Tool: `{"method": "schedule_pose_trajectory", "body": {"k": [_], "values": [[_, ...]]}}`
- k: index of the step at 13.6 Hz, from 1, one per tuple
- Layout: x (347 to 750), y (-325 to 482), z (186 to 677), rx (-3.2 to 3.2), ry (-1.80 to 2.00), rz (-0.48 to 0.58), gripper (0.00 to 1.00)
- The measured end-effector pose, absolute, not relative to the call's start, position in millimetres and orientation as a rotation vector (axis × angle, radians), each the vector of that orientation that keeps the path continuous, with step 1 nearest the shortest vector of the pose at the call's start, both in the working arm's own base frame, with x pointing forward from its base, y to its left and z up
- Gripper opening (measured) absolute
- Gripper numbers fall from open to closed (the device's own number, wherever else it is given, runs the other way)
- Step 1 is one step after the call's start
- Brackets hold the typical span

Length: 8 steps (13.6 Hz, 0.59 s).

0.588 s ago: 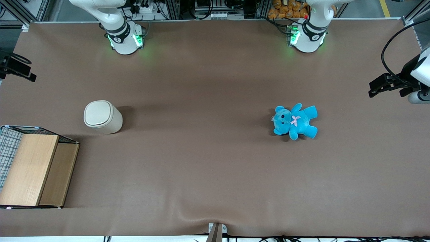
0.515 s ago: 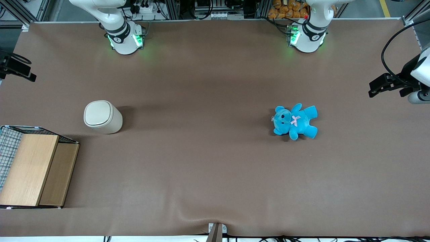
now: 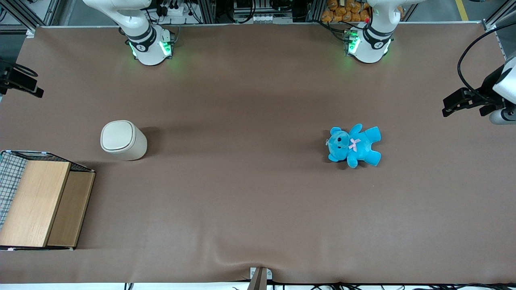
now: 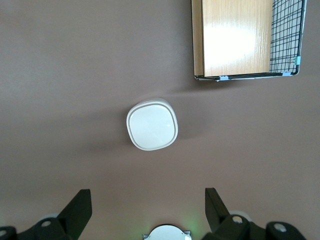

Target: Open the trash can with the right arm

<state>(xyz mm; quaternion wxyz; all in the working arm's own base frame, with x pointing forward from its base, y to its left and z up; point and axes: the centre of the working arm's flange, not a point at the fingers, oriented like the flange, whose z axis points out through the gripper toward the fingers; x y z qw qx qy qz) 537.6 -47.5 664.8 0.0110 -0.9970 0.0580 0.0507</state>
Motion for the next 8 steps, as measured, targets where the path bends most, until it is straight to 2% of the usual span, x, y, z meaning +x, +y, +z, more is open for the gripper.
{"method": "schedule_pose_trajectory", "body": {"k": [3, 8], "values": [[537.8, -47.9, 657.8, -3.112, 0.182, 0.202, 1.00], [541.2, -48.2, 594.3, -3.087, 0.184, 0.424, 1.00]]}}
